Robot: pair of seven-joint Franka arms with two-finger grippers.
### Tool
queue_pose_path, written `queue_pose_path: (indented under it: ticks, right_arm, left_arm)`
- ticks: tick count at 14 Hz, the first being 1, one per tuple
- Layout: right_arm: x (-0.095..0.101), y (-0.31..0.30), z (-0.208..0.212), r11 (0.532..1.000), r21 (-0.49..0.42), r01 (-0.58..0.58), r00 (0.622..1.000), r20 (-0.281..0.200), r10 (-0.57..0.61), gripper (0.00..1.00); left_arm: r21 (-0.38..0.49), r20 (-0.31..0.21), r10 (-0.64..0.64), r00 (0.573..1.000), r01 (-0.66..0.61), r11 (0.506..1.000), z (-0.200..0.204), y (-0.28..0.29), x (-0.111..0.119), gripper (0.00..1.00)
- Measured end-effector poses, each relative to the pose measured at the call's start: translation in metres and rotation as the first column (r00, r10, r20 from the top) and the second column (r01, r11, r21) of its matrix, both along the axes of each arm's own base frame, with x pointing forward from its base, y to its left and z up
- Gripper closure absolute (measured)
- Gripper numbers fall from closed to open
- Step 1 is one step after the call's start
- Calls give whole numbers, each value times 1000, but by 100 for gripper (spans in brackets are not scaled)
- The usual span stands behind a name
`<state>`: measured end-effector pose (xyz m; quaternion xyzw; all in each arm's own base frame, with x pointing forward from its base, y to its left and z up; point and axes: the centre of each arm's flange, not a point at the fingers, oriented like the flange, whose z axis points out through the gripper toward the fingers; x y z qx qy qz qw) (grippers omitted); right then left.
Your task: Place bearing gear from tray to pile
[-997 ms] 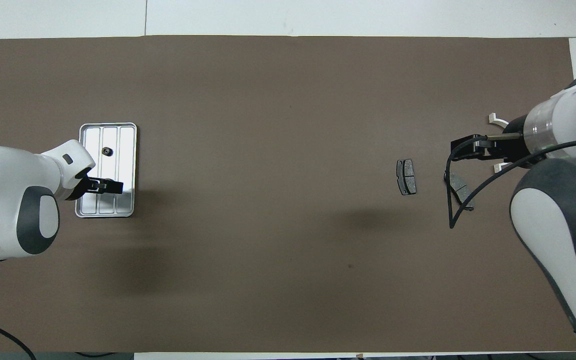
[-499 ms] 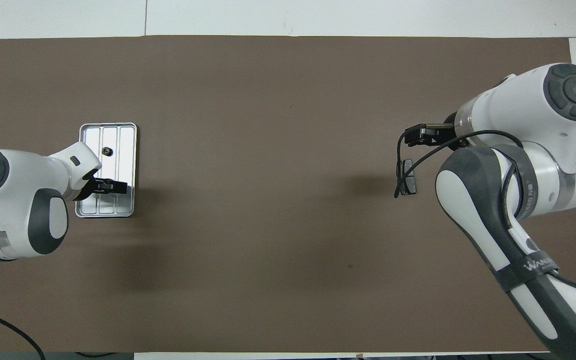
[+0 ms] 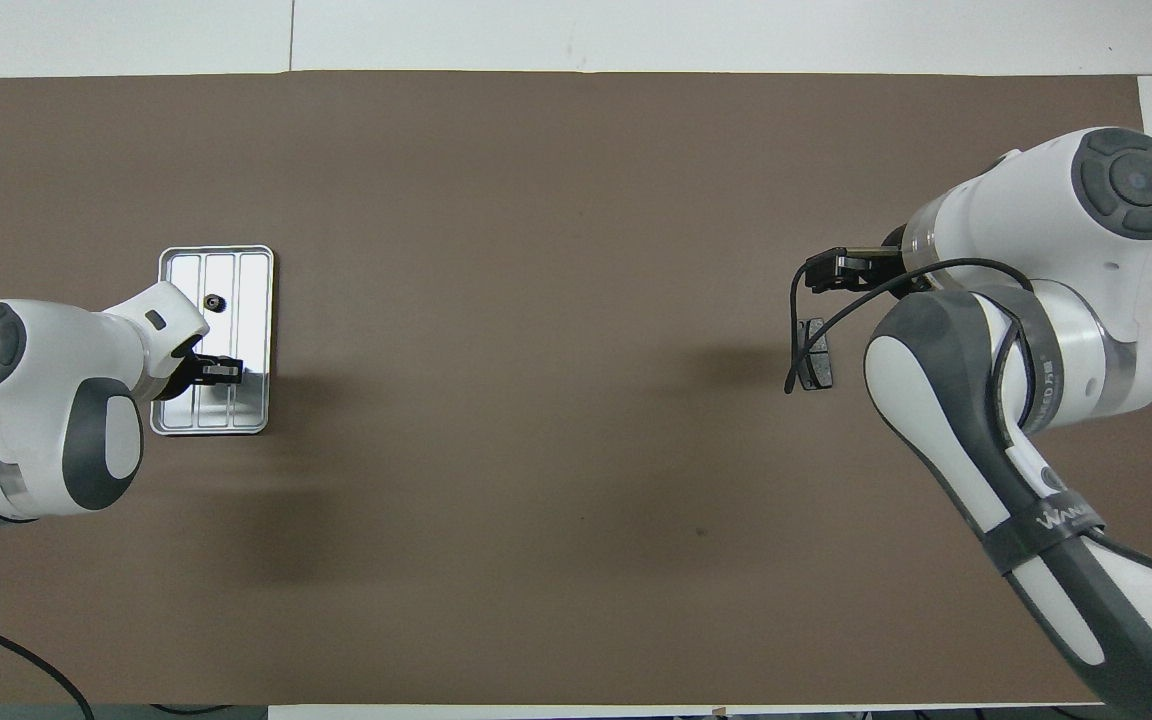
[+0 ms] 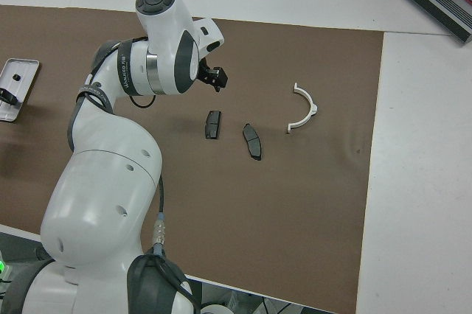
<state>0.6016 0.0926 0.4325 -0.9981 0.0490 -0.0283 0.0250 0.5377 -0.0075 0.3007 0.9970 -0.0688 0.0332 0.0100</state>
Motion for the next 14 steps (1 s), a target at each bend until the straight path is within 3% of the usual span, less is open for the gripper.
queue_pose_path:
  ticks: [2,4,7,9,14]
  right_arm:
    - [0,0,0,1000,0,0,1000,0,0,0]
    - [0,0,0,1000,0,0,1000,0,0,0]
    - [0,-1,0,1000,0,2,1000,0,-2,0]
    - [1,-4,0,1000,0,7,1000,0,-7,0]
    - [1,-7,0,1000,-1,11,1000,0,-11,0]
  left_arm:
    - [-2,-12,-2,1000,2,1000,16,-1,11,65]
    - [-20,-33,20,999,-20,1000,59,-8,32,65]
    - [-58,-6,140,990,-140,988,131,-71,52,65]
    - [-70,-6,224,975,-224,972,140,-152,39,65]
    - [-19,53,349,936,-348,937,118,-326,-40,65]
